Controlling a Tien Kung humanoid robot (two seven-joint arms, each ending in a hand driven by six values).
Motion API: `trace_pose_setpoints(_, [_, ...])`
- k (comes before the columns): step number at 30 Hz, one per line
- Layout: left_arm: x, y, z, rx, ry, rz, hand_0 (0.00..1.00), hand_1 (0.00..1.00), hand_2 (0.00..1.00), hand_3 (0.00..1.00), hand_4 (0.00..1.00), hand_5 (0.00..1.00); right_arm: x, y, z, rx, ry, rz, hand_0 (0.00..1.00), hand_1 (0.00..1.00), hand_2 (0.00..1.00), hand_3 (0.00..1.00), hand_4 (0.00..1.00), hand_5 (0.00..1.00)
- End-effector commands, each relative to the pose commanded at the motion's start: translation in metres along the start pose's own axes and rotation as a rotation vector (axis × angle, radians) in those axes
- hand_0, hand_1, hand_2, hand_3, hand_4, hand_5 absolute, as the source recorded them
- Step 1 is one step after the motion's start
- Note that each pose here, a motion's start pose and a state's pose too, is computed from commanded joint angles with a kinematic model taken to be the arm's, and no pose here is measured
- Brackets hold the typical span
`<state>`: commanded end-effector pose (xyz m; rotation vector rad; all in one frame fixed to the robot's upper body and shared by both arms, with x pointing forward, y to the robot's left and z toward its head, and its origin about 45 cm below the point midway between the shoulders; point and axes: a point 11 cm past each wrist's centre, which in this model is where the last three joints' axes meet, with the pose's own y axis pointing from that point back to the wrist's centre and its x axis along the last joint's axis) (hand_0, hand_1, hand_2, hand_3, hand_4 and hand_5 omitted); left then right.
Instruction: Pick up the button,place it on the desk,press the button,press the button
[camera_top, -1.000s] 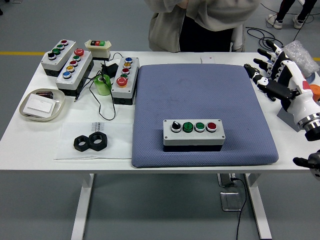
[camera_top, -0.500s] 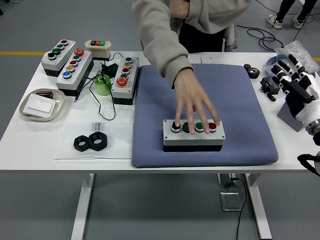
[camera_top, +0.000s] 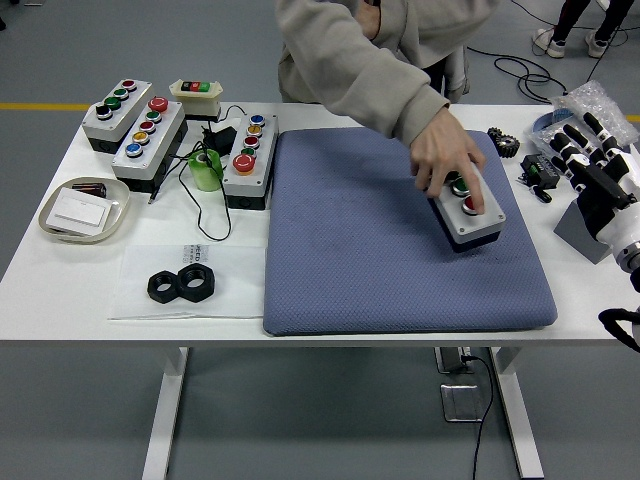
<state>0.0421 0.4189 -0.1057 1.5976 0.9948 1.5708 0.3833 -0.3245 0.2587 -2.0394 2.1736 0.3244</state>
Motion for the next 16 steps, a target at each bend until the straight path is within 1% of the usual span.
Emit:
trace_pose_setpoints(7, [0.0001,0.0,-0.0003,0.0,-0.003,0.0,0.745,0.781,0.851,0.766,0.539,0.998,0.0029,-0.0002,-0.0017,0.009,0.018,0.01,0.961,0.853,0.926,0.977,0.688,0.173])
trace_pose_setpoints(16, [-0.0007,0.0003,0.0007,-0.002,-0.001,-0.002,0.744,0.781,0.851,0.766,0.538,0.998,0.0012,-0.001,-0.0036,0.012,0.04,0.002,0.967,0.855,0.926,0.977,0.689,0.171])
